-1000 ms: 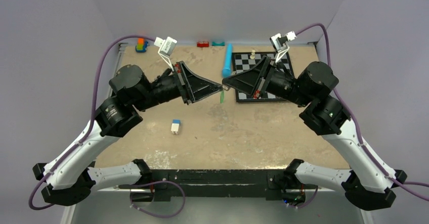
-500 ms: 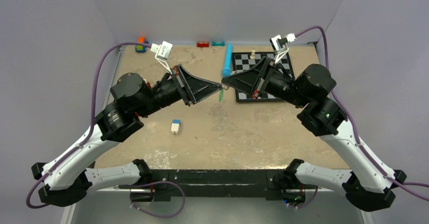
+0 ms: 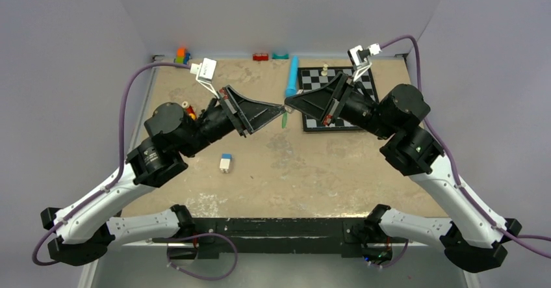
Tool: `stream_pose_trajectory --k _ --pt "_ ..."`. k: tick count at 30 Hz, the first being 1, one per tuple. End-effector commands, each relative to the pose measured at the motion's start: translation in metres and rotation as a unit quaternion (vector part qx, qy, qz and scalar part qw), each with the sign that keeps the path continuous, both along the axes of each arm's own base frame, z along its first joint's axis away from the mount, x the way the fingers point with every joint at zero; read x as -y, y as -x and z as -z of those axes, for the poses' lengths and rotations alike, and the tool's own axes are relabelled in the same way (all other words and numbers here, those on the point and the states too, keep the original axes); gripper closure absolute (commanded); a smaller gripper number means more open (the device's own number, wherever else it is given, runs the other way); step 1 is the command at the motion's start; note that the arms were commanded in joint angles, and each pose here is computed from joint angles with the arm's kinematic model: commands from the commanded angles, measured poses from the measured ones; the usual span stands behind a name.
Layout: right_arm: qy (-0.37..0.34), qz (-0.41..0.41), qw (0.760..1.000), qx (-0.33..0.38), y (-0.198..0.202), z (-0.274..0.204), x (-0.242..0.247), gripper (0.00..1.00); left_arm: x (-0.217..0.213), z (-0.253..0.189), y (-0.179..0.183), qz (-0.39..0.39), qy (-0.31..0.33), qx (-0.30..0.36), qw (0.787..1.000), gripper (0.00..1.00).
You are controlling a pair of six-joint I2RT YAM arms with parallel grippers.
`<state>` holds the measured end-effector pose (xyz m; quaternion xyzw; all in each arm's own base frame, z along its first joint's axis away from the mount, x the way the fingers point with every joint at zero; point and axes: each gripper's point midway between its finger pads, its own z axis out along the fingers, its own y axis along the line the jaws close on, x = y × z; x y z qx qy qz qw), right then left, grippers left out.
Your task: Remove the keys from the keyring
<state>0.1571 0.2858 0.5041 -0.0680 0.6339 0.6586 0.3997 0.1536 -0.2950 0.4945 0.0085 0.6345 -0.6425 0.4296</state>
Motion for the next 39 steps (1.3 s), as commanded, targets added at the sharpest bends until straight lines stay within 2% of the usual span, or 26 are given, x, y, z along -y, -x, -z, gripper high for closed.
stream_pose_trajectory --k 1,16,32,39 --pt "-0.01 -0.056 0.998 0.007 0.028 -0.004 -0.001 1.0 -0.012 -0.02 -0.024 -0.072 0.061 -0.002 0.996 1.0" --pt "-0.024 -0.038 0.999 0.009 0.027 -0.007 0.004 1.0 -0.017 -0.019 -0.029 -0.095 0.103 -0.016 0.99 1.0" --pt "-0.04 -0.051 0.997 0.03 0.036 -0.015 0.004 1.0 -0.036 -0.005 -0.036 -0.124 0.178 -0.092 0.972 1.0" --pt "-0.039 -0.049 0.997 0.034 0.037 -0.015 0.004 1.0 -0.049 -0.011 -0.032 -0.138 0.181 -0.076 0.971 1.0"
